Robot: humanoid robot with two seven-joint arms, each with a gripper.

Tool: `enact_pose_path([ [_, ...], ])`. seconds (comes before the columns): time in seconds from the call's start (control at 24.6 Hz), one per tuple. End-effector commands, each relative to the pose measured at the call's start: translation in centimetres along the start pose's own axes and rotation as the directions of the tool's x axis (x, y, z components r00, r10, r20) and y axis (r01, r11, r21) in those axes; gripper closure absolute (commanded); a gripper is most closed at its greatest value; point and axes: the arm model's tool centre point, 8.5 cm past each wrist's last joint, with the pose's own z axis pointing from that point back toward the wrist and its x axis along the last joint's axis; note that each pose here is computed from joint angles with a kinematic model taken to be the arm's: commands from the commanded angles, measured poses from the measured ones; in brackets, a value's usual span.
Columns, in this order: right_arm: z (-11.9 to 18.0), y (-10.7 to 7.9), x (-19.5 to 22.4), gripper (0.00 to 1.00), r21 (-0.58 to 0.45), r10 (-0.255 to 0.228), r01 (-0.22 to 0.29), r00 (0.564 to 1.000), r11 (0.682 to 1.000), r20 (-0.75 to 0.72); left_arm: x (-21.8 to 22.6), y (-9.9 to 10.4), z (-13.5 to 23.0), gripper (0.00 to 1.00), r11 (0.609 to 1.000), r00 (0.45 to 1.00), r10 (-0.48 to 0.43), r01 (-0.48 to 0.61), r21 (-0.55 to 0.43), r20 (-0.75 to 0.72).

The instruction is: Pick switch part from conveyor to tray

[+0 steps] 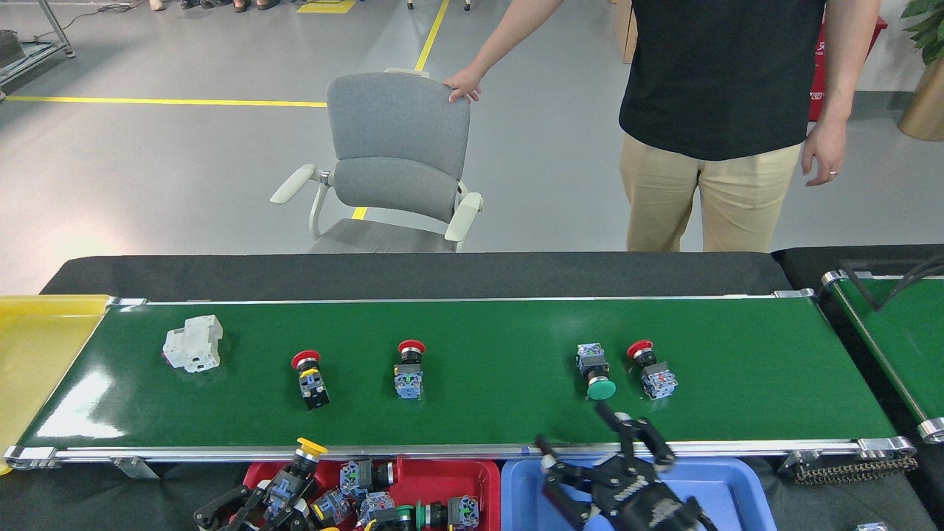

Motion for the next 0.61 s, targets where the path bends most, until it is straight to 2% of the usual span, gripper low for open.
enact_pose_path([
  [0.0,0.8,-0.4,-2.7,0.01,-0.043,-0.008,0.0,0.981,0.999,-0.194,-0.3,0.7,0.1,0.0,1.0,1.0,-0.007,0.007,0.024,-0.005],
  [0.08,1.1,-0.2,-3.8,0.01,-0.029,0.013,-0.02,0.974,0.999,-0.228,-0.9,0.6,0.5,0.0,1.0,1.0,-0.009,0.01,0.022,-0.025],
  [0.28,0.1,-0.1,-3.3,0.01,0.006,0.019,-0.018,0.978,1.0,-0.207,-2.7,0.6,2.0,0.0,1.0,0.995,-0.012,0.014,0.016,-0.097],
  [0.41,-1.4,-0.3,-0.5,0.01,0.045,0.022,-0.016,0.991,0.999,-0.133,-6.9,0.7,3.4,0.0,1.0,0.91,0.002,0.005,0.015,-0.414],
  [0.49,-2.4,-0.6,0.8,0.01,0.07,0.026,-0.02,0.995,0.997,-0.095,-8.0,0.9,4.2,0.0,1.0,0.894,-0.013,0.018,0.006,-0.449],
  [0.57,-3.2,-0.6,2.5,0.01,0.106,0.05,-0.045,0.998,0.993,-0.048,-8.3,1.2,4.2,0.0,0.999,0.903,-0.034,0.037,-0.001,-0.428],
])
